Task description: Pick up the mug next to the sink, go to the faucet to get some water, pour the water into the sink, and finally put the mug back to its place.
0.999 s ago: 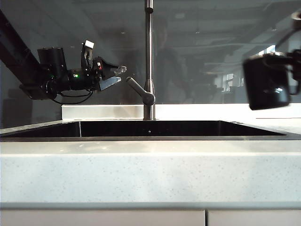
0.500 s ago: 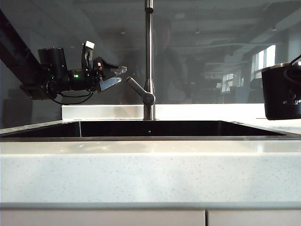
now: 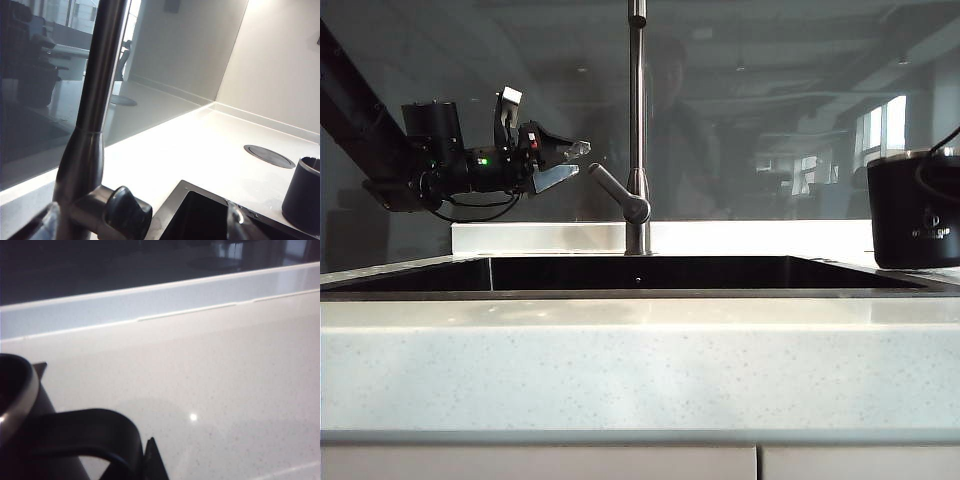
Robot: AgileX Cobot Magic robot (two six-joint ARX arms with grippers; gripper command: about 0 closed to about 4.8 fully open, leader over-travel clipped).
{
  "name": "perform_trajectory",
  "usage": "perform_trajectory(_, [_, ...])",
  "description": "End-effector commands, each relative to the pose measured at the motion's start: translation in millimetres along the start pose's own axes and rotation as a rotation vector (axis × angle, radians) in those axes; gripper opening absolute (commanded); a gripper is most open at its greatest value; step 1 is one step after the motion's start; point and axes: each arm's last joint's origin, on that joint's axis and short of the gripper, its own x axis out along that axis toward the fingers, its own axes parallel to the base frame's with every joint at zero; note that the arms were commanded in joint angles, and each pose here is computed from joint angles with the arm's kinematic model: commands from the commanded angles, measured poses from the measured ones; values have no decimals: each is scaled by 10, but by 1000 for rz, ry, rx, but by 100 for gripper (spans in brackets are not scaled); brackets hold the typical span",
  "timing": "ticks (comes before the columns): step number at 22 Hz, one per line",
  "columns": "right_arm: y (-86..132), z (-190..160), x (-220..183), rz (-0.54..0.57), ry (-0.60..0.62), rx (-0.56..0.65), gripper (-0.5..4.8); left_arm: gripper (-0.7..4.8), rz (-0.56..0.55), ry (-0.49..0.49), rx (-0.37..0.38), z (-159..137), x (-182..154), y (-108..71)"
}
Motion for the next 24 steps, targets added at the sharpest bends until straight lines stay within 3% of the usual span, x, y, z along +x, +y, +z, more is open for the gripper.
perform_trajectory(1, [8, 32, 10, 7, -34, 9, -6, 427, -8, -3, 14, 40, -7, -11])
perform_trajectory(21, [26, 19, 12, 37, -27, 8, 2, 427, -8, -3, 13, 39, -7, -10])
perform_trajectory(24, [25, 17, 11, 36, -26, 8, 48, 427, -8, -2, 13, 39, -7, -10])
